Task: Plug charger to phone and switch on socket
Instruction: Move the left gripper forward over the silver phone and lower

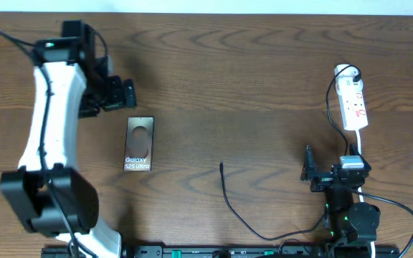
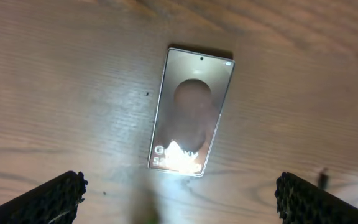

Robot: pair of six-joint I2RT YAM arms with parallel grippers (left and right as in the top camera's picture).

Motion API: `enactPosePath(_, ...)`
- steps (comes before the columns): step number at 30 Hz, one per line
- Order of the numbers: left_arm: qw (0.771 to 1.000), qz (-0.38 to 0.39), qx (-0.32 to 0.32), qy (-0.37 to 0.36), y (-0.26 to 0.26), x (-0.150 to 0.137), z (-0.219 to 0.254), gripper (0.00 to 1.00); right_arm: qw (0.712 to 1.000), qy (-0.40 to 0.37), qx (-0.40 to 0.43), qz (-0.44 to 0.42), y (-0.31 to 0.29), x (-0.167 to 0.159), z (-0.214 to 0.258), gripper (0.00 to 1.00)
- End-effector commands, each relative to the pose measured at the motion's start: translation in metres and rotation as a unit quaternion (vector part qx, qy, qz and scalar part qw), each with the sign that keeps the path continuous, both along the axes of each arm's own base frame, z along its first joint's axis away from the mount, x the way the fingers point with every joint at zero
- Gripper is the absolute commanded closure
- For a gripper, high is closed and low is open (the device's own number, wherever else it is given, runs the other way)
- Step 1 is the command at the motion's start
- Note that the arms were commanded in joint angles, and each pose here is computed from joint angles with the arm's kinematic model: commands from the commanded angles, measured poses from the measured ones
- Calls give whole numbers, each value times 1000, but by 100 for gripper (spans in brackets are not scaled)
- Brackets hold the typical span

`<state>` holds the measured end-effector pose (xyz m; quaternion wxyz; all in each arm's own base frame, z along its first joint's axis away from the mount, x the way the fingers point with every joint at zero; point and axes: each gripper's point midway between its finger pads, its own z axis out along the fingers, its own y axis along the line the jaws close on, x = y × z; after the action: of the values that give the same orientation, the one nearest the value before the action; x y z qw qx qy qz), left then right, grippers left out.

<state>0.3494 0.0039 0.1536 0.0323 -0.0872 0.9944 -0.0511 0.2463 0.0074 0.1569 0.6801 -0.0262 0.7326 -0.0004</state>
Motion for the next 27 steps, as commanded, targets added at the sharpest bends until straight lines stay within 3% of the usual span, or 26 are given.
enactPosePath(1,999,-22,17,25,-5,-1,-30,0,1000,0,-6,0,0,0,0,1)
enactPosePath(11,998,-45,17,38,-20,-16,-93,0,1000,0,-6,0,0,0,0,1)
enactPosePath(27,996,-74,18,43,-21,-38,-141,0,1000,0,-6,0,0,0,0,1)
